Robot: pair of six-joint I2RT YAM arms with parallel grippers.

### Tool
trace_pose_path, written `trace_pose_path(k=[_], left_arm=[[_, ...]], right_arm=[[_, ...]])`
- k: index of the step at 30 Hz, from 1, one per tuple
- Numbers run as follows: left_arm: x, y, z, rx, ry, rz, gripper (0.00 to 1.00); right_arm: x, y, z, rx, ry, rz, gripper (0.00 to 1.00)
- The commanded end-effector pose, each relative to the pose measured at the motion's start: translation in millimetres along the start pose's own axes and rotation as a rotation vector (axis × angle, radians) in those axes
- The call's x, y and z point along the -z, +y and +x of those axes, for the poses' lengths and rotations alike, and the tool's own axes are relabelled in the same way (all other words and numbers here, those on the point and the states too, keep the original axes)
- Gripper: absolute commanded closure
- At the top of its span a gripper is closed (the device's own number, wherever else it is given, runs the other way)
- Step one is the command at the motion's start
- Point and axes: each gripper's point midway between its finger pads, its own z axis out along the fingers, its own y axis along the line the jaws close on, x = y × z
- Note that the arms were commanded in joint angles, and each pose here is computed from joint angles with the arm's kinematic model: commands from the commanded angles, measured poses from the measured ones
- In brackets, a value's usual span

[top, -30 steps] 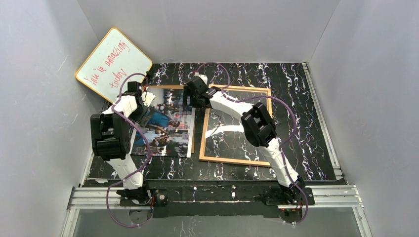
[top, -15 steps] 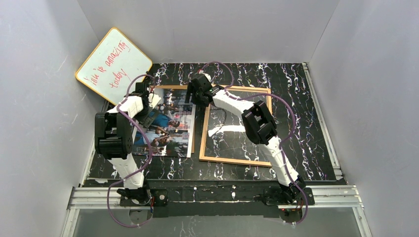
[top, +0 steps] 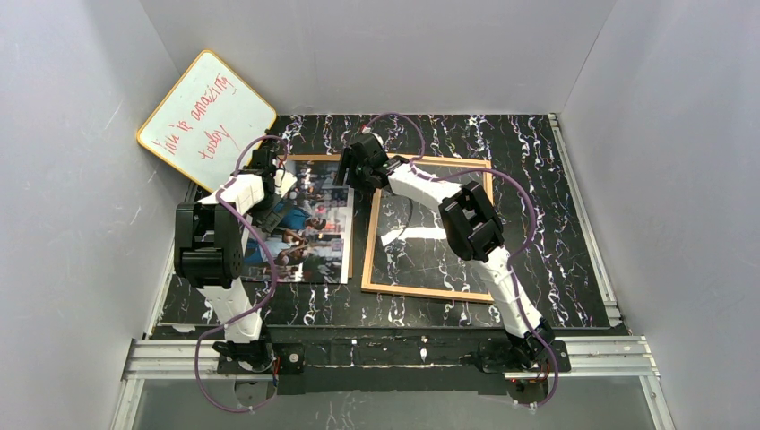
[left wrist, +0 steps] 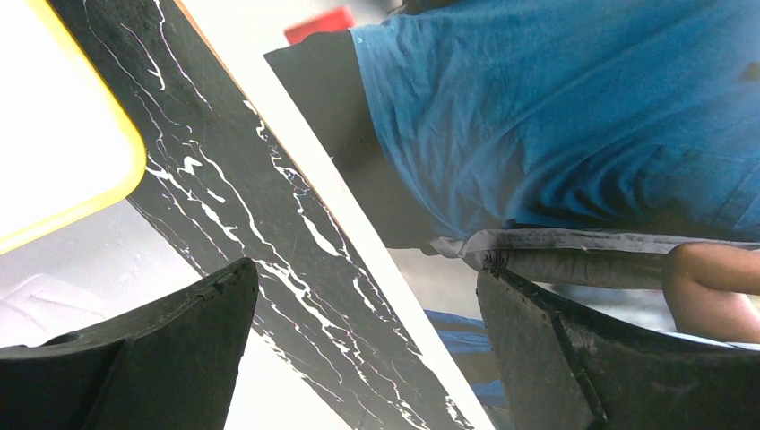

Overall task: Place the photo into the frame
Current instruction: Pick up the photo at the center of the board.

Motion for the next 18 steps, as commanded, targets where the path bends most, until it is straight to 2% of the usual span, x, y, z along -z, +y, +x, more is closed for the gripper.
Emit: trace_pose_path(k=[1, 11, 18], left_arm=[[-16.6, -29.3, 10.1, -0.022, 0.041, 0.096, 0.09], [-17.3, -29.0, 10.4, -0.028, 0.042, 0.094, 0.10], [-17.1, -29.5, 10.0, -0.028, 0.039, 0.098, 0.10]], right_arm=[[42.4, 67.1, -34.6, 0.026, -0.084, -0.191, 0.25], [58.1, 87.4, -27.0, 0.094, -0.091, -0.225, 0.28], [48.6, 75.4, -16.9, 0.133, -0.071, -0.141, 0.29]])
